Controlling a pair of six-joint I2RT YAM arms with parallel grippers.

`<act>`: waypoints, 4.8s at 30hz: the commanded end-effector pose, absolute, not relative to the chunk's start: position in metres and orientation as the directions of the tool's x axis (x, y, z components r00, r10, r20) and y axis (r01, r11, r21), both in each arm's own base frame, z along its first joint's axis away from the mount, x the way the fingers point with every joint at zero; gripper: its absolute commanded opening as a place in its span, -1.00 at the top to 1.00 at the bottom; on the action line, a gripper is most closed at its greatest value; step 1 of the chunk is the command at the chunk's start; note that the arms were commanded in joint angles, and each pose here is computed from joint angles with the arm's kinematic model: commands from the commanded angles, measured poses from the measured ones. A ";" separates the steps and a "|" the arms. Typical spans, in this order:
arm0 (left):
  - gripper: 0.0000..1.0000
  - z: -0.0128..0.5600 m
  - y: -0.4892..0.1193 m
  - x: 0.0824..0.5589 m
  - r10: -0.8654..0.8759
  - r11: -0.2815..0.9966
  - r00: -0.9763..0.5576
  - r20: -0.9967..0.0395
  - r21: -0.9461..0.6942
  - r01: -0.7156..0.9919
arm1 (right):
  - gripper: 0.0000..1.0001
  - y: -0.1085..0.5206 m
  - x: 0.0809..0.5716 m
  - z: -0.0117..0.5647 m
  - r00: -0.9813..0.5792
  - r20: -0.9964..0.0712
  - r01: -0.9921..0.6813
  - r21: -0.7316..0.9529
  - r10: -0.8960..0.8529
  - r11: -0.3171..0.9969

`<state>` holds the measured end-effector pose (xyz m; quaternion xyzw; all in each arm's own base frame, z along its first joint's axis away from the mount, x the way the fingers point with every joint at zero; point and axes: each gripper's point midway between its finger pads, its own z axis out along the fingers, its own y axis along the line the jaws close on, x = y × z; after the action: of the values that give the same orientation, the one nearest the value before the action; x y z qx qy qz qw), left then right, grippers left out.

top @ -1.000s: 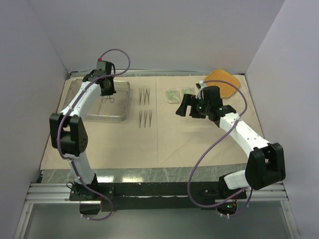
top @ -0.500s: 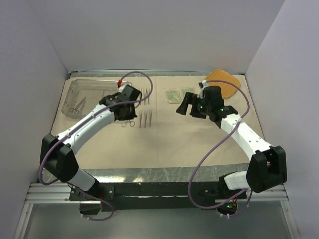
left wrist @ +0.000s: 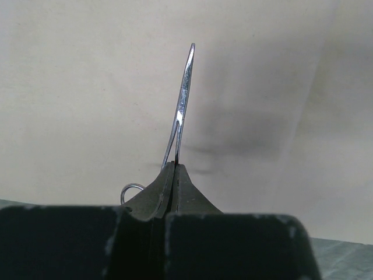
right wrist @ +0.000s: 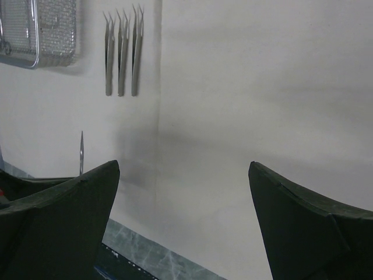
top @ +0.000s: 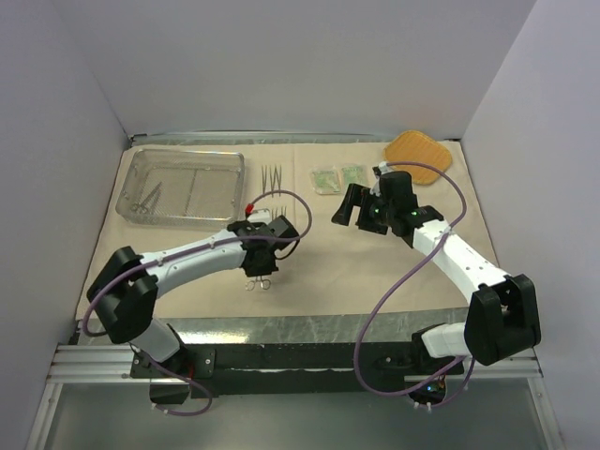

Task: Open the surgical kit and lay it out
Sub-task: Place the medical item in the surgical kit, then pick up the medical item from the container.

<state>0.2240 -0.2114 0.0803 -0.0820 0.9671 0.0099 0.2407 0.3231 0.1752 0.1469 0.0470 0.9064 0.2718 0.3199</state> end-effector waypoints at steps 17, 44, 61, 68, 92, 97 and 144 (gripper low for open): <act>0.98 0.025 -0.224 0.220 -0.091 0.984 -0.902 -0.422 0.104 -0.148 | -1.00 0.172 0.334 0.161 -0.750 -0.618 -0.128 0.484 0.234 0.866; -0.01 0.124 -0.248 0.250 -0.133 0.990 -0.836 -0.531 -0.038 -0.134 | -1.00 0.168 0.328 0.171 -0.731 -0.643 -0.143 0.469 0.227 0.871; -0.60 0.225 -0.047 0.413 -0.302 0.942 -0.569 -0.765 -0.150 -0.299 | -1.00 0.178 0.308 0.180 -0.714 -0.675 -0.205 0.454 0.185 0.867; -0.54 0.187 0.064 0.466 -0.383 0.893 -0.587 -0.713 -0.124 -0.433 | -1.00 0.170 0.297 0.168 -0.729 -0.665 -0.193 0.428 0.163 0.883; 0.09 0.050 0.134 0.466 -0.352 0.884 -0.803 -0.481 0.110 -0.454 | -1.00 0.170 0.306 0.142 -0.766 -0.633 -0.191 0.385 0.108 0.903; 0.21 0.038 0.132 0.468 -0.346 0.898 -0.819 -0.458 0.092 -0.430 | -1.00 0.170 0.308 0.138 -0.769 -0.631 -0.189 0.376 0.101 0.907; 0.98 0.032 0.076 0.469 -0.299 0.926 -0.860 -0.413 0.092 -0.366 | -1.00 0.173 0.307 0.141 -0.760 -0.632 -0.171 0.419 0.152 0.892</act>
<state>0.4711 0.0875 0.0293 -0.1768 0.9580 0.0948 0.2048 0.3018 0.1722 0.1238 -0.0078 0.9230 0.2227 0.3136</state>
